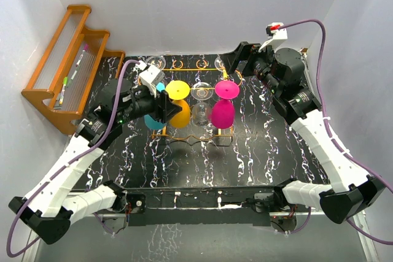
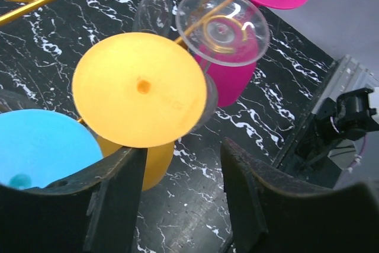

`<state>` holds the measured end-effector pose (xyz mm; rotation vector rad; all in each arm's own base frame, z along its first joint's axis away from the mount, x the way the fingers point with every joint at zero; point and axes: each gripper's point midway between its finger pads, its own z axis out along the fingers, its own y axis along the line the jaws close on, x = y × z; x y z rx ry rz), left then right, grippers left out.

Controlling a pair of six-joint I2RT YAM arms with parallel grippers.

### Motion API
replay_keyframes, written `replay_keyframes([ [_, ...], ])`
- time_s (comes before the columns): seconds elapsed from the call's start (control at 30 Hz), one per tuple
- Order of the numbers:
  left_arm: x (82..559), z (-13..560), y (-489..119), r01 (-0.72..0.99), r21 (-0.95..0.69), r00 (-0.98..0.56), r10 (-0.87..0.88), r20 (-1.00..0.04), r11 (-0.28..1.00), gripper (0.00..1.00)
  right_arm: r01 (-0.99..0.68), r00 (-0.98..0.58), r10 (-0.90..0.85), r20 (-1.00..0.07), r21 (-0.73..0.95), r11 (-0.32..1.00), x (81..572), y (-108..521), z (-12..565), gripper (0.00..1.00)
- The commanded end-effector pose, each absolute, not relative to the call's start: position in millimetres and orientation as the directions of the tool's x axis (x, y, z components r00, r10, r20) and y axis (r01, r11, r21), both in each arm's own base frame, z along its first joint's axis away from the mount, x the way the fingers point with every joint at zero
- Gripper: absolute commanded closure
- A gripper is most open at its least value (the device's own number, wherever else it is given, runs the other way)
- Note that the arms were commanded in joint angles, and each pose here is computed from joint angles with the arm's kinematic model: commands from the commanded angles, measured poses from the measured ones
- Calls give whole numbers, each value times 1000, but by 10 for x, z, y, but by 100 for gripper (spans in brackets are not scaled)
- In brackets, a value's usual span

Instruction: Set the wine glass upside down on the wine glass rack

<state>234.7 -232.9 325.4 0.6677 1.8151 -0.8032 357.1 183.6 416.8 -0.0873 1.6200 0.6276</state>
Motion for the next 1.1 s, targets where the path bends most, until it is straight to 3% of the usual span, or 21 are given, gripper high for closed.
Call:
replay_keyframes([
  [0.0, 2070, 3634, -2288, 825, -164, -251, 92, -964, 541, 42, -396, -118, 328, -937, 348, 850, 3521, 1747, 4346, 2],
  [0.17, 1813, 3692, -2188, 862, -131, -237, 159, -959, 490, 19, -318, -115, 317, -942, 337, 886, 3560, 1592, 4262, 2],
  [0.23, 1722, 3719, -2117, 869, -105, -217, 182, -959, 484, 4, -293, -110, 324, -940, 342, 893, 3586, 1532, 4257, 2],
  [0.4, 1797, 3959, -1740, 782, 42, -112, 206, -972, 622, 3, -221, -158, 335, -929, 364, 905, 3771, 1223, 4173, 2],
  [0.53, 2126, 4134, -1169, 548, 162, -78, 243, -967, 821, 3, -109, -251, 399, -882, 436, 893, 3988, 646, 3794, 2],
  [0.67, 2293, 4204, -541, 276, 256, -91, 290, -953, 927, 3, 44, -236, 461, -855, 464, 885, 3915, 131, 3517, 2],
  [0.9, 2520, 3564, 118, 54, 352, -451, 337, -826, 935, 3, 116, -312, 472, -824, 461, 880, 3658, 88, 2851, 2],
  [1.07, 2578, 3021, 103, 66, 149, -625, 158, -764, 987, 3, 221, -417, 543, -729, 498, 839, 3408, 123, 2267, 2],
])
